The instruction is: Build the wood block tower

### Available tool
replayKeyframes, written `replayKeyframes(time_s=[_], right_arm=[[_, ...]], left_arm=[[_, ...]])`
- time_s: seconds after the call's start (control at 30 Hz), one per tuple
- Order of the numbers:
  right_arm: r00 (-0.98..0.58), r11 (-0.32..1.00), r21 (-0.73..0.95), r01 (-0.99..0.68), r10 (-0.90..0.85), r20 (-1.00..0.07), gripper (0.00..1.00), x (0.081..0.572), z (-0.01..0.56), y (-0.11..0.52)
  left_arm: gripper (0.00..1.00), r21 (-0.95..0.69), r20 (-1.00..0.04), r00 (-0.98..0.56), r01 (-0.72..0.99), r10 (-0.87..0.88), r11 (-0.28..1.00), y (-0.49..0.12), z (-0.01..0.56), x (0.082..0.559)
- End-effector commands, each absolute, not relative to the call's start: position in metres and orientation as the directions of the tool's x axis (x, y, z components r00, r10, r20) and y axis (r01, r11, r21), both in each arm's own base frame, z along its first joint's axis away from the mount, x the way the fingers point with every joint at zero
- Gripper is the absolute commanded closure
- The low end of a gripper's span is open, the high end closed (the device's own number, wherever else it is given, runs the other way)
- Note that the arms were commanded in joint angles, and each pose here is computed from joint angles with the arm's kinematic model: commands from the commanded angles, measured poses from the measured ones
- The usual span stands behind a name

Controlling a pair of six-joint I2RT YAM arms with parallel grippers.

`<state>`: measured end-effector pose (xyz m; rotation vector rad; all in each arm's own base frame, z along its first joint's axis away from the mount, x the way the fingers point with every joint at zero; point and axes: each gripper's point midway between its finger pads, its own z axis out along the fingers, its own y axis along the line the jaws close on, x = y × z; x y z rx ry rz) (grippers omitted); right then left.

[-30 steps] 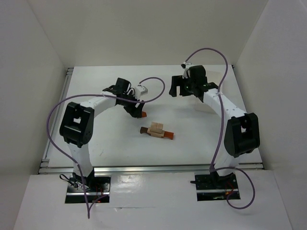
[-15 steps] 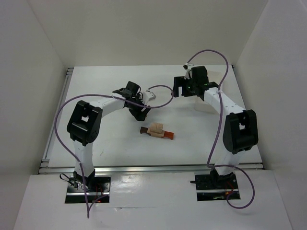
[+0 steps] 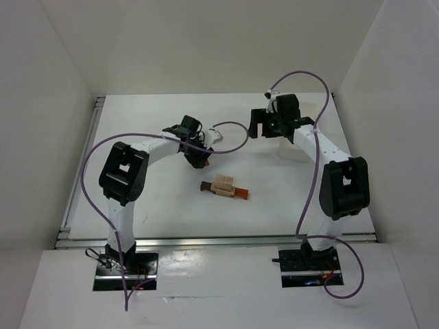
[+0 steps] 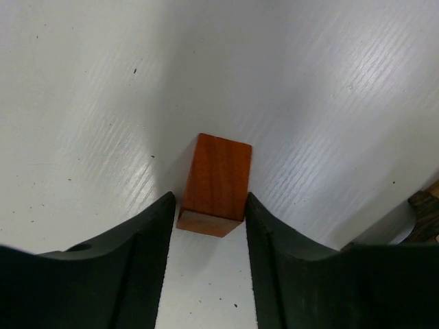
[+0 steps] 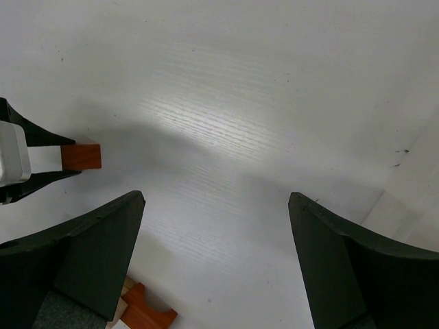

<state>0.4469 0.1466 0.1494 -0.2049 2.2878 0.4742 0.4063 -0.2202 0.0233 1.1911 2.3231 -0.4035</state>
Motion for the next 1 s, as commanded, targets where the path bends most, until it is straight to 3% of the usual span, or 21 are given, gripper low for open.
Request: replayKeyframes(time_s=[0.0,0.13,0.27,0.57,0.8,0.97], right_arm=[[-0.673,0.916,0.273,-0.295,0.003,-0.739,0.06,0.45,0.157,0.145],[-0.672,0.916,0.273,-0.296,0.003,-0.74,0.06,0.445,0.159,0.144],[-0.672,0.916,0.273,-0.296,0.003,-0.74,0.06,0.445,0.159,0.144],[-0.644,0.9,0.269,-0.344,-0.017,-0.765,0.05,0.436,0.171,0.147],[-0.646,0.9,0.276,-0.338,-0.009,-0.763,0.05,0.426,0.175,0.145],[-0.636,0.909,0.269,-0.32,0.005,-0.772,0.04,0.416,0.181,0.14]], left_arm=[[0.52,-0.027,-0.578,-0.442,0.85,0.686,0.526,-0.226,0.032,0.408],[0.72,-0.003,-0.592,-0.407,0.864,0.696,0.503,-0.23,0.043,0.409],[0.82,0.051,-0.63,-0.348,0.874,0.695,0.483,-0.232,0.069,0.415],[0.83,0.249,-0.737,-0.112,0.872,0.666,0.422,-0.226,0.181,0.418],[0.81,0.242,-0.784,0.074,0.951,0.616,0.193,-0.249,0.226,0.374],[0.8,0.267,-0.75,0.159,0.961,0.643,0.074,-0.267,0.228,0.341]])
